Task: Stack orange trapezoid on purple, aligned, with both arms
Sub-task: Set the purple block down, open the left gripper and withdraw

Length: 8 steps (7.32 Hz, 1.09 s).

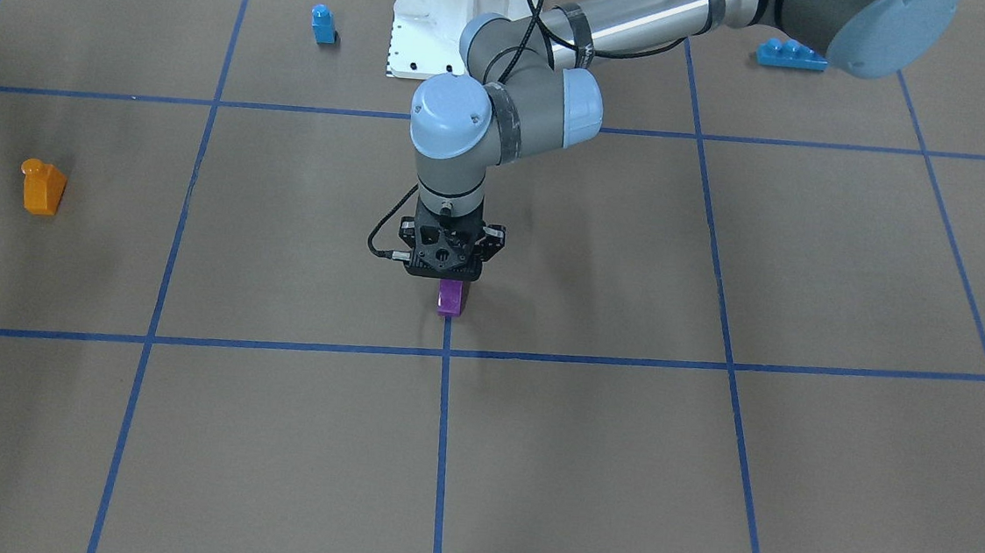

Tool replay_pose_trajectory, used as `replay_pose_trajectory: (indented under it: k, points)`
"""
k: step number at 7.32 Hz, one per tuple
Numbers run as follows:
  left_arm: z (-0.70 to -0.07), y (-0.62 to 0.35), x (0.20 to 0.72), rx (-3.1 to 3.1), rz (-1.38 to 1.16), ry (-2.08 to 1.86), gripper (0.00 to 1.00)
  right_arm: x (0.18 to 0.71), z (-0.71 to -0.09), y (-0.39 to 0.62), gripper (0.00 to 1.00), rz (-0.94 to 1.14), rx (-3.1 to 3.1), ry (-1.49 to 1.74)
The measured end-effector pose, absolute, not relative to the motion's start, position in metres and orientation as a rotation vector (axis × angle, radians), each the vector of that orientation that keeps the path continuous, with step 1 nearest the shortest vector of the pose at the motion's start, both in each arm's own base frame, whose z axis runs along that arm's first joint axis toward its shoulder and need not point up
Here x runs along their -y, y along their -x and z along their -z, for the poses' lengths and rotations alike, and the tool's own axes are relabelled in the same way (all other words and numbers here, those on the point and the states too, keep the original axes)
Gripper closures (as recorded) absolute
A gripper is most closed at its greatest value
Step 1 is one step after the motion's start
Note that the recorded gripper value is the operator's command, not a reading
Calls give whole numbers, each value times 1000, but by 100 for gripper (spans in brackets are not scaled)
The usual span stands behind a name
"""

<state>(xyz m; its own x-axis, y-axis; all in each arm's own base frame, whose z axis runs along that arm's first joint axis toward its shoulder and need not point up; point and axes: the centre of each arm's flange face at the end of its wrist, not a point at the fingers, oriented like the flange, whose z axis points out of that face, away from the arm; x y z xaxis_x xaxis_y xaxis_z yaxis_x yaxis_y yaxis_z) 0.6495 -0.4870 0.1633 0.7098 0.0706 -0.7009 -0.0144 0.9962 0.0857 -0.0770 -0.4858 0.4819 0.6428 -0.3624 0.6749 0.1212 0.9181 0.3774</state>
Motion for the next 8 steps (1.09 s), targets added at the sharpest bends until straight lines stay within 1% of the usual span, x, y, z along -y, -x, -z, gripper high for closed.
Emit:
replay_pose_trajectory:
  k: [3,5,6,8]
  points:
    - [-163,-650,486,-789,-49,-81,0,486,-482,77,0,281,831,-311]
    - [-154,-627,498,-811,-39,-108,0,484,-484,79,0,259,835,-295]
    - [-158,-600,503,-812,-56,-132,0,482,-485,83,0,234,841,-276]
    - [-207,-504,483,-776,-165,-197,0,469,-490,101,0,143,845,-264]
